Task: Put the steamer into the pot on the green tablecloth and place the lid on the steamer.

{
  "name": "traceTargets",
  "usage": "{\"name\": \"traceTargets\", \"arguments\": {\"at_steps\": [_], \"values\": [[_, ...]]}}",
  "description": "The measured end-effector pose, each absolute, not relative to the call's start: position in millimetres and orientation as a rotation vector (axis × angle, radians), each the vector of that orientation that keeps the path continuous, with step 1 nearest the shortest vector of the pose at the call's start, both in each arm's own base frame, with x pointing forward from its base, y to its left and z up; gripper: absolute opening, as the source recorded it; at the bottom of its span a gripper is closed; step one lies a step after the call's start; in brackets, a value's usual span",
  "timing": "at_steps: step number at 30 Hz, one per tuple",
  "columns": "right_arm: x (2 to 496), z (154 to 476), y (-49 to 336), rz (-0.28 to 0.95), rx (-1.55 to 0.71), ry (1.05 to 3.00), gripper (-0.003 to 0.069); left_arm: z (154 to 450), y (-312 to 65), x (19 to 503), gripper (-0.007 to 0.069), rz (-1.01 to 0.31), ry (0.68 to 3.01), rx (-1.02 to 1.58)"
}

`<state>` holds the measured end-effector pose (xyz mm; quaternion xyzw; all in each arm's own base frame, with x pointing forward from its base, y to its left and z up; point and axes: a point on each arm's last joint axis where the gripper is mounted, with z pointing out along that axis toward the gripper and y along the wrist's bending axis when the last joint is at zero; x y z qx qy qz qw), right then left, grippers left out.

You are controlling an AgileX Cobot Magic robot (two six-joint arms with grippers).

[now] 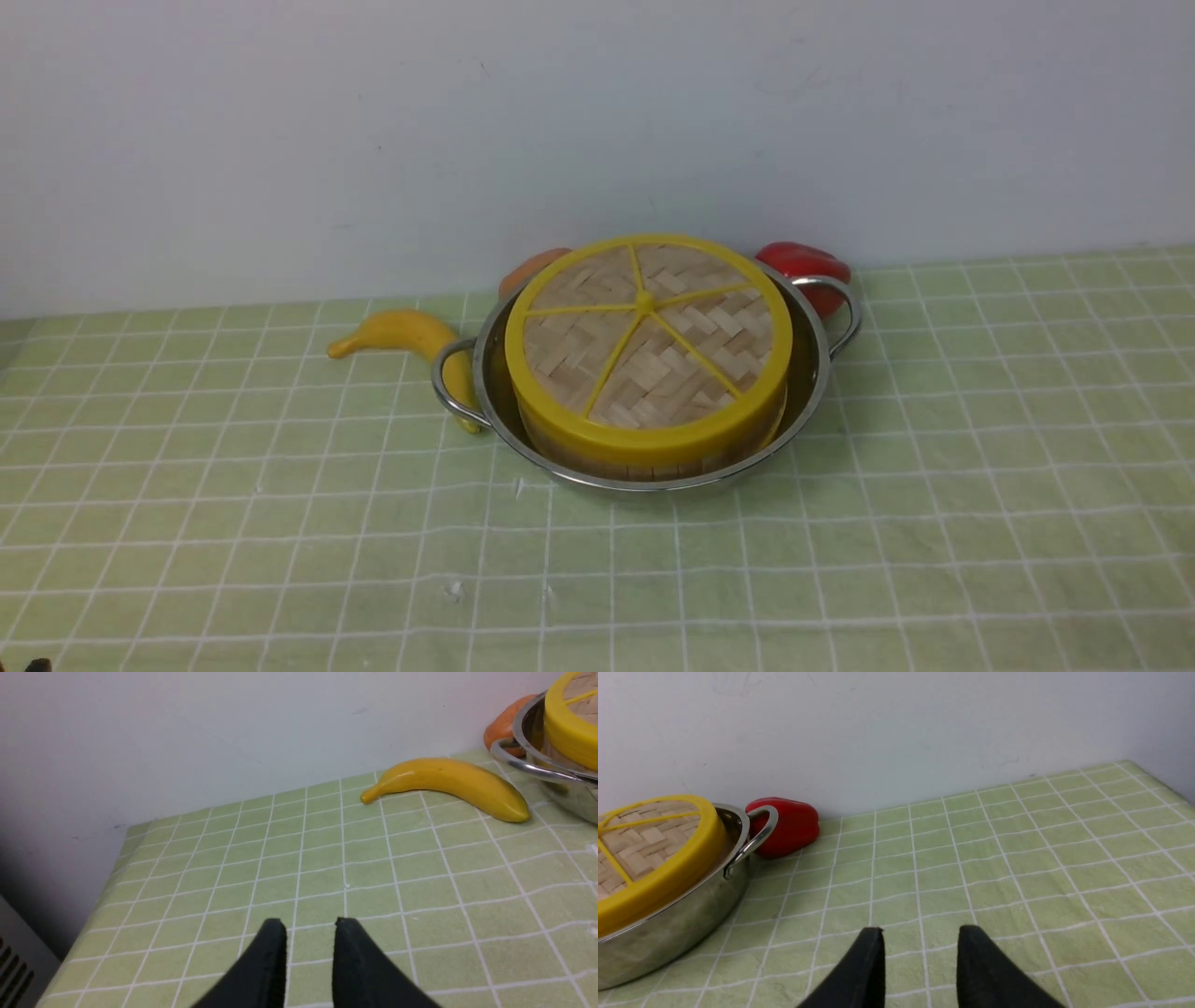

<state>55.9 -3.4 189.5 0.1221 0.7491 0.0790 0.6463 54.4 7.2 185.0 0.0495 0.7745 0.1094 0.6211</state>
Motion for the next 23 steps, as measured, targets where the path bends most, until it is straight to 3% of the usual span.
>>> {"name": "traceTargets", "arguments": {"at_steps": [23], "values": [[56.0,189.7,-3.4,0.18,0.277,1.702,0.024,185.0,7.3,54.3,0.0191,0.252,1.78,0.113]]}}
